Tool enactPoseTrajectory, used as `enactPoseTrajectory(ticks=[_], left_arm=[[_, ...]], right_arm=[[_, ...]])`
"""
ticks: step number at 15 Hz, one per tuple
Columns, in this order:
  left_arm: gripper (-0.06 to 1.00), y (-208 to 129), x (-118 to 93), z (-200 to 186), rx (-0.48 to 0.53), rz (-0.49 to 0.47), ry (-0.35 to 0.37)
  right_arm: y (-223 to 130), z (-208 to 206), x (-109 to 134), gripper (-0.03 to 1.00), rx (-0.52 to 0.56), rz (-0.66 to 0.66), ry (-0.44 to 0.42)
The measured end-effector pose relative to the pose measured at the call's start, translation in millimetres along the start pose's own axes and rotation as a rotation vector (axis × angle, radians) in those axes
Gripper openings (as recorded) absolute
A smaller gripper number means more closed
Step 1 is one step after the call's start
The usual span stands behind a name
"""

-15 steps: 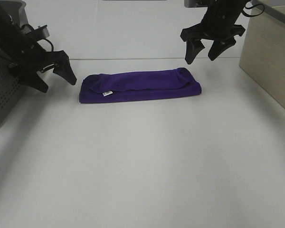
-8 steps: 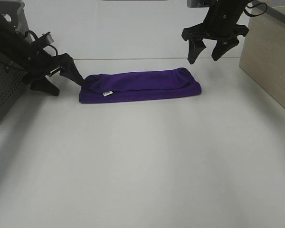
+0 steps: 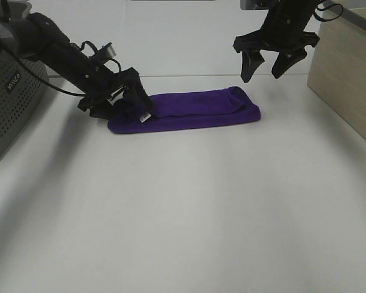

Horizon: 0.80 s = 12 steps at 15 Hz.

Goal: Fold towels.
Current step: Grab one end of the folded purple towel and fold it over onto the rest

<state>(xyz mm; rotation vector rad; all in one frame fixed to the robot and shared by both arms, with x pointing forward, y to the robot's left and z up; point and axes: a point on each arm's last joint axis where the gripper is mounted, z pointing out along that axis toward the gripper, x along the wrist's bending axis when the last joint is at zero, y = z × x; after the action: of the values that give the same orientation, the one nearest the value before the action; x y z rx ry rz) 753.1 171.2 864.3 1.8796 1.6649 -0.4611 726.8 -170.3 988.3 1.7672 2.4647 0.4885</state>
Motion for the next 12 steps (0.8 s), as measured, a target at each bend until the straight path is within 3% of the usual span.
enactPoseTrajectory(ticks=[1, 4, 5, 6, 7, 9, 10, 12], left_arm=[[0.72, 1.1, -3.6, 3.0, -0.003, -0.009, 0.015], [0.3, 4.1, 1.1, 3.3, -0.001, -0.001, 0.086], [0.12, 4.7, 3.9, 3.0, 0.011, 0.023, 0.117], [0.01, 9.3, 1.5, -6.5, 0.035, 0.085, 0.171], [0.01, 14.1, -2.3, -15.2, 0.034, 0.121, 0.203], [0.01, 30.4, -17.4, -41.2, -0.058, 0.173, 0.248], [0.01, 36.7, -29.9, -56.5, -0.109, 0.192, 0.237], [0.01, 44.5, -62.9, -84.1, -0.204, 0.219, 0.137]], right_arm=[[0.0, 0.0, 0.0, 0.72, 0.0, 0.0, 0.0], [0.1, -0.5, 0.1, 0.72, -0.001, 0.0, 0.0], [0.5, -4.5, 0.7, 0.72, -0.008, -0.001, -0.001], [2.1, -22.7, 2.8, 0.72, -0.042, -0.009, -0.01], [2.7, -33.8, 3.5, 0.72, -0.062, -0.016, -0.023], [3.3, -55.6, 5.9, 0.72, -0.103, -0.026, -0.037], [3.3, -69.2, 7.6, 0.72, -0.129, -0.031, -0.044], [2.4, -92.5, 11.2, 0.72, -0.173, -0.038, -0.049]])
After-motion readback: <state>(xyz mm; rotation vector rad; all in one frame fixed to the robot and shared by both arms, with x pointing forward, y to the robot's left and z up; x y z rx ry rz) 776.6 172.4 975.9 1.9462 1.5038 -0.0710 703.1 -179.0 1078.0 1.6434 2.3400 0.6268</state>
